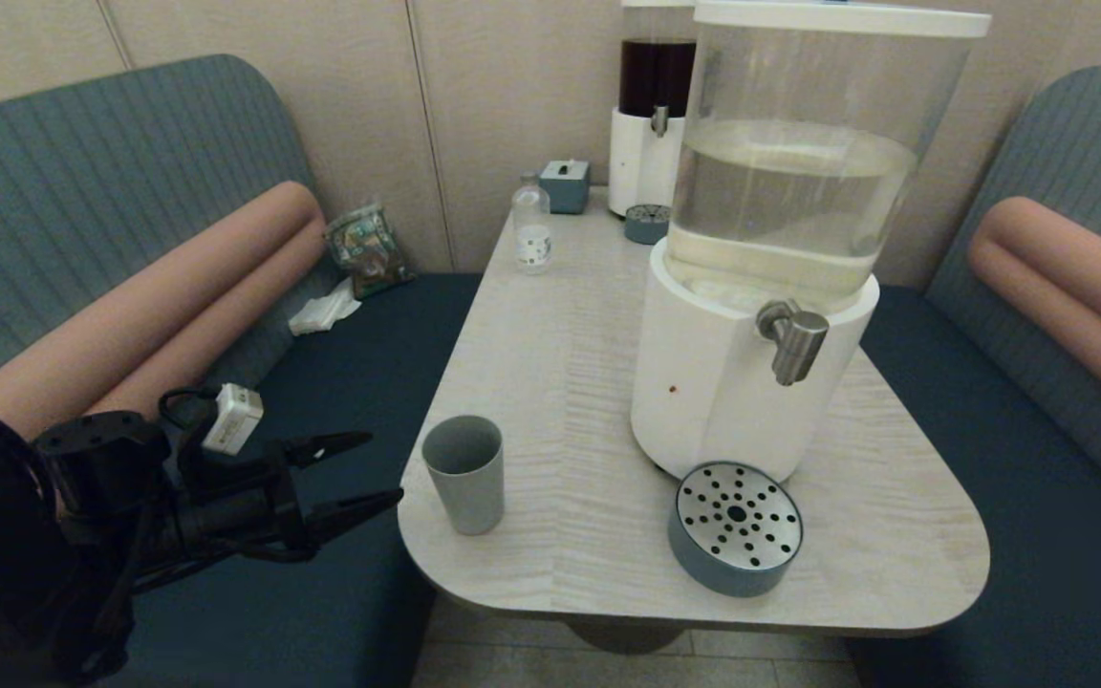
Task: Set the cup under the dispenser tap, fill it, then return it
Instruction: Pick up the cup
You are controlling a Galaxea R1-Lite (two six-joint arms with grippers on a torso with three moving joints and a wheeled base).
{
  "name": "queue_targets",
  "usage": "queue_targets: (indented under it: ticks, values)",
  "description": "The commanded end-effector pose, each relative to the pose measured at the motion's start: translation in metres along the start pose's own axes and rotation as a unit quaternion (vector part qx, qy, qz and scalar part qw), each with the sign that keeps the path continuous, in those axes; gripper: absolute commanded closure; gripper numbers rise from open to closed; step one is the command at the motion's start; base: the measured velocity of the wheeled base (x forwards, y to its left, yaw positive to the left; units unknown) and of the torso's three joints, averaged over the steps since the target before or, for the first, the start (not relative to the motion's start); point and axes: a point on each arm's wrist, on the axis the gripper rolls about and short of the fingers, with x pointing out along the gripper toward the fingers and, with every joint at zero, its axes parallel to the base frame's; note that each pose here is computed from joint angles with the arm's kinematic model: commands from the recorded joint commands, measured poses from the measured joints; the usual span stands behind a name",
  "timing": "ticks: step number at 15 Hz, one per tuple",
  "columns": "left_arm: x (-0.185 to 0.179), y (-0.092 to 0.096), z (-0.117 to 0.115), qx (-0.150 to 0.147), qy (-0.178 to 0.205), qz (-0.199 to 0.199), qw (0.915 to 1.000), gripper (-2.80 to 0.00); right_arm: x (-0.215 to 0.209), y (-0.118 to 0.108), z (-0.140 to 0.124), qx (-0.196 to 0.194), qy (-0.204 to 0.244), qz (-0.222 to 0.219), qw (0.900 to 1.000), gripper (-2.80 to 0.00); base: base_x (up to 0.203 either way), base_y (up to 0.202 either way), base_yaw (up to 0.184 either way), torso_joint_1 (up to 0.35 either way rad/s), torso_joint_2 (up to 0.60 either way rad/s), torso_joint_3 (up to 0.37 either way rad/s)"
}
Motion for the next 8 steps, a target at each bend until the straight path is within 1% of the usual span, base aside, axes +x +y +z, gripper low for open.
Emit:
queue_targets:
  ticks: [1, 4, 6, 8]
  values:
    - [0.009, 0.005, -0.014, -0.012, 0.008, -0.014, 0.9998, -2.8, 0.0, 0.0, 0.0, -0.001, 0.0, 0.0, 1.0, 0.0, 0.0, 0.0, 0.0, 0.0, 0.0, 0.0]
    - [0.024, -0.001, -0.018, -0.016, 0.012, -0.041, 0.999, -2.8, 0.0, 0.0, 0.0, -0.001, 0.0, 0.001, 1.0, 0.0, 0.0, 0.0, 0.0, 0.0, 0.0, 0.0]
    - [0.038, -0.006, -0.016, -0.01, 0.009, -0.063, 0.9979, -2.8, 0.0, 0.0, 0.0, -0.001, 0.0, 0.001, 1.0, 0.0, 0.0, 0.0, 0.0, 0.0, 0.0, 0.0]
    - [0.049, -0.005, -0.016, -0.005, 0.005, -0.07, 0.9975, -2.8, 0.0, 0.0, 0.0, -0.001, 0.0, 0.001, 1.0, 0.0, 0.0, 0.0, 0.0, 0.0, 0.0, 0.0]
